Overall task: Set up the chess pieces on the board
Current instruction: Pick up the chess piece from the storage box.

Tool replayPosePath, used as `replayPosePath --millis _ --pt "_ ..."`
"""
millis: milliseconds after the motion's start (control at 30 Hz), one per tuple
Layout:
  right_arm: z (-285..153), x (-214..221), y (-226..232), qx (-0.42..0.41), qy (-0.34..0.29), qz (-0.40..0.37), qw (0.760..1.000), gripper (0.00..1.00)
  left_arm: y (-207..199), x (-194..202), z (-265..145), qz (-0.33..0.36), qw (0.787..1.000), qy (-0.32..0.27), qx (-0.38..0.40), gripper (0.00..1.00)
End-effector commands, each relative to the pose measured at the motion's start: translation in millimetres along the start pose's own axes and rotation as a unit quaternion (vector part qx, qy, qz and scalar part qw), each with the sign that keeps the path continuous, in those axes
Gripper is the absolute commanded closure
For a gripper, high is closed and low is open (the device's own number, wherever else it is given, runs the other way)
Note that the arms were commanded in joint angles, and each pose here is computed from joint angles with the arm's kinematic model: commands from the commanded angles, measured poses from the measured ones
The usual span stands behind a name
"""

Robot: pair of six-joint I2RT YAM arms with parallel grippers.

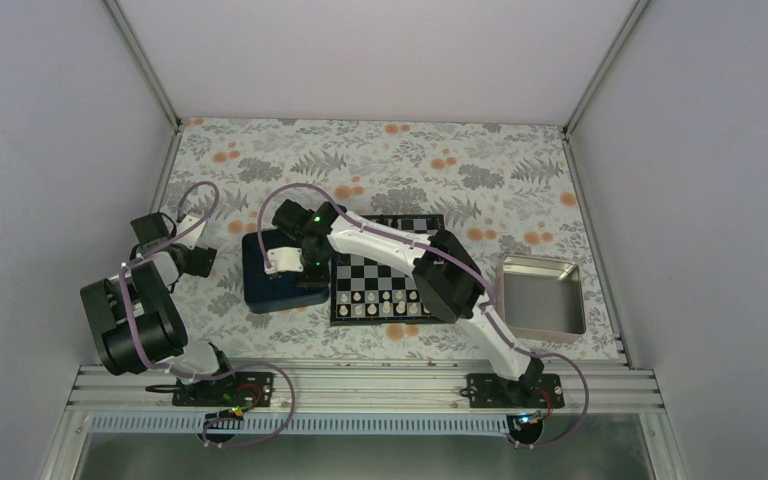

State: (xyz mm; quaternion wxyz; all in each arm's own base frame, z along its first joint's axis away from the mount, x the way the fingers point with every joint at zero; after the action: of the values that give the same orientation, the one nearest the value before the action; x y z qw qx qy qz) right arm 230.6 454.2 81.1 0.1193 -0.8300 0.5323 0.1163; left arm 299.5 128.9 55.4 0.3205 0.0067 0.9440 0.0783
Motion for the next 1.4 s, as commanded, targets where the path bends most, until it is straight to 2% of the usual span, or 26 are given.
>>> replayPosePath --millis 0,433,800,900,1100,1367 --pt "8.3 -2.0 -2.2 0.009 -0.001 -0.002 1.000 0.63 -0.7 2.3 3.5 0.003 1.000 -0.006 0.006 0.00" --pt "11.6 -0.3 -5.7 0.020 0.002 -0.002 1.000 0.64 -0.2 3.1 3.5 0.001 1.000 -0.006 0.008 0.00" --pt "13.4 3.8 -8.4 0.019 0.009 0.006 1.000 0.93 -2.4 5.3 5.2 0.003 1.000 -0.002 0.016 0.00" --pt "9.4 3.0 -10.8 0.022 0.004 0.007 1.000 0.96 -2.9 5.6 5.1 0.004 1.000 -0.002 0.018 0.00" --pt "-13.4 2.4 -25.4 0.050 -0.005 0.017 0.999 0.96 -2.3 5.1 4.1 0.004 1.000 -0.004 0.016 0.00" --pt "-71.7 12.6 -50.3 0.103 -0.017 0.037 0.994 0.96 -2.2 3.9 3.4 0.003 1.000 -0.005 0.016 0.00"
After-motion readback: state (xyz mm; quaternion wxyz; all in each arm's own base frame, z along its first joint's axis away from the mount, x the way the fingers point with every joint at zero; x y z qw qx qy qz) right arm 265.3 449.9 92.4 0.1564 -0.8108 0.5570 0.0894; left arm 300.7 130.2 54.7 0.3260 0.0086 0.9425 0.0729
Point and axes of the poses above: each gripper's point midway between its finger pads, its own z axis out along the fingers, its own y axis along the line the jaws close on, x = y × z, the point moved 3 cm from there along -z, back along the fingers, and after that the axes turned 15 degrees about -z, right-handed, at the moved point
